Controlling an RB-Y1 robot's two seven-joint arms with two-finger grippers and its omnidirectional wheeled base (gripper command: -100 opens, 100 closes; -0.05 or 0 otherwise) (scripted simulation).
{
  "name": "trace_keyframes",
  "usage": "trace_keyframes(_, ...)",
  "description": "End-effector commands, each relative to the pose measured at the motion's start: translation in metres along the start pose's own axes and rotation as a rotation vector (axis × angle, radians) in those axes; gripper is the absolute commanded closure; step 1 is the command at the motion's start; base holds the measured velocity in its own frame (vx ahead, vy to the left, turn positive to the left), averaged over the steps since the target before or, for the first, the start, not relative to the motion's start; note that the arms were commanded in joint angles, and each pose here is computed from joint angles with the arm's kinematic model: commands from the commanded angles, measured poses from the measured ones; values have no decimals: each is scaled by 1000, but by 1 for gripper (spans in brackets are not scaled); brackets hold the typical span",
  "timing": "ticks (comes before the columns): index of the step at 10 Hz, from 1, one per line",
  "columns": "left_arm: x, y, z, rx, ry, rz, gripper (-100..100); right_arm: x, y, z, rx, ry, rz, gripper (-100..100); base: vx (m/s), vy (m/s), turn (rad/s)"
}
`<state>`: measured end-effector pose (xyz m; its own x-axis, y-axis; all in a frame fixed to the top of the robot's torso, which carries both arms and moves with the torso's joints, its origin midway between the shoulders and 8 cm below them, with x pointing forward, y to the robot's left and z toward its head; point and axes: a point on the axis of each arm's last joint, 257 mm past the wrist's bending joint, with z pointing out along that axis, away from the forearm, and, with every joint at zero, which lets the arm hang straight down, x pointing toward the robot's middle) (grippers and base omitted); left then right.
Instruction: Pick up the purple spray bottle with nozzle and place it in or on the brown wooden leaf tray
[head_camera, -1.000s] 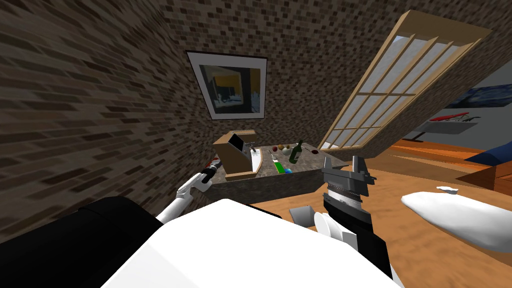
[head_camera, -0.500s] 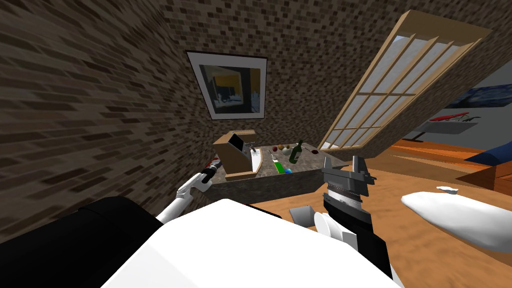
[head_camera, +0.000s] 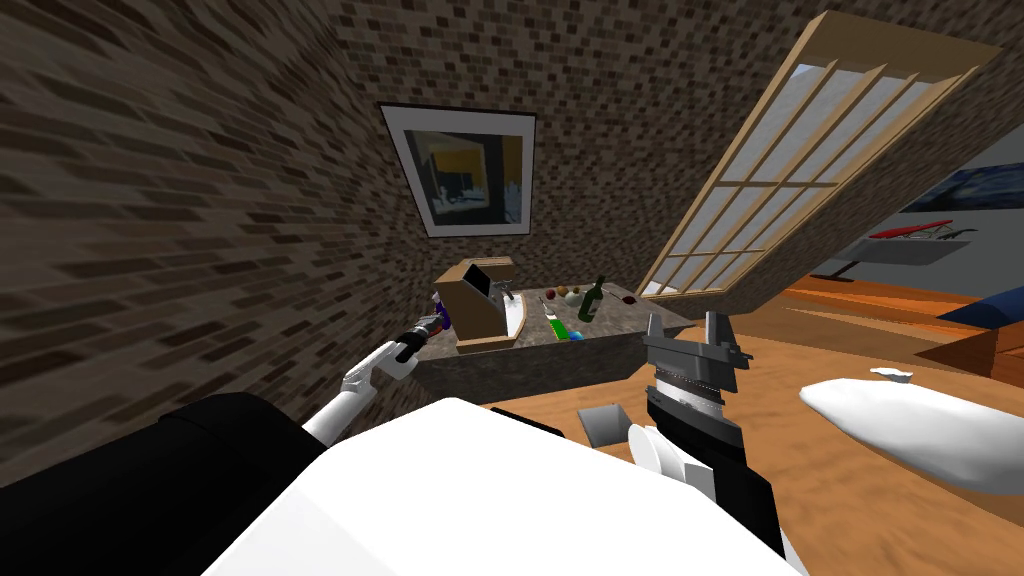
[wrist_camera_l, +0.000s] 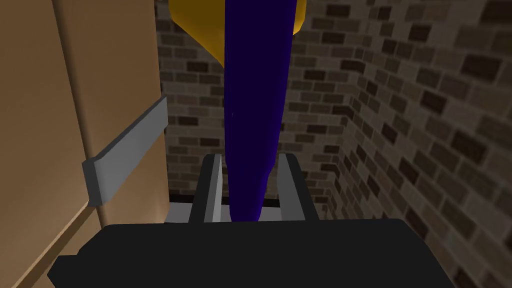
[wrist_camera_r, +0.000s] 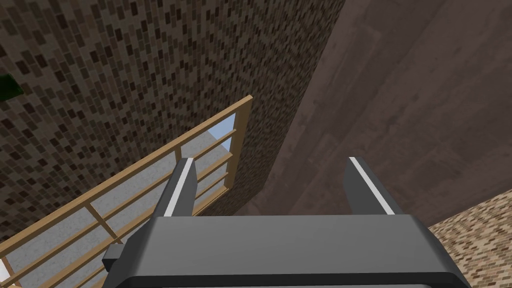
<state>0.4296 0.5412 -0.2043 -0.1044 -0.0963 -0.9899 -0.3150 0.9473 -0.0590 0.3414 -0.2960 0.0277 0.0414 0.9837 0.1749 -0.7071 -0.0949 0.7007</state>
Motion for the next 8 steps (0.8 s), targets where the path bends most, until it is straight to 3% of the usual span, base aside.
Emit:
trace_keyframes(1,-8,5,1,0,-3,-2,100,0,0,0,0,0,0,0,-56,67,-2)
trace_keyframes(4,-24,14,-1,2,-3,0,100,0,0,0,0,0,0,0,-19,71,-13)
trace_keyframes(8,-40,24,-6,-3,8,19,100,0,0,0,0,0,0,0,32,66,-7)
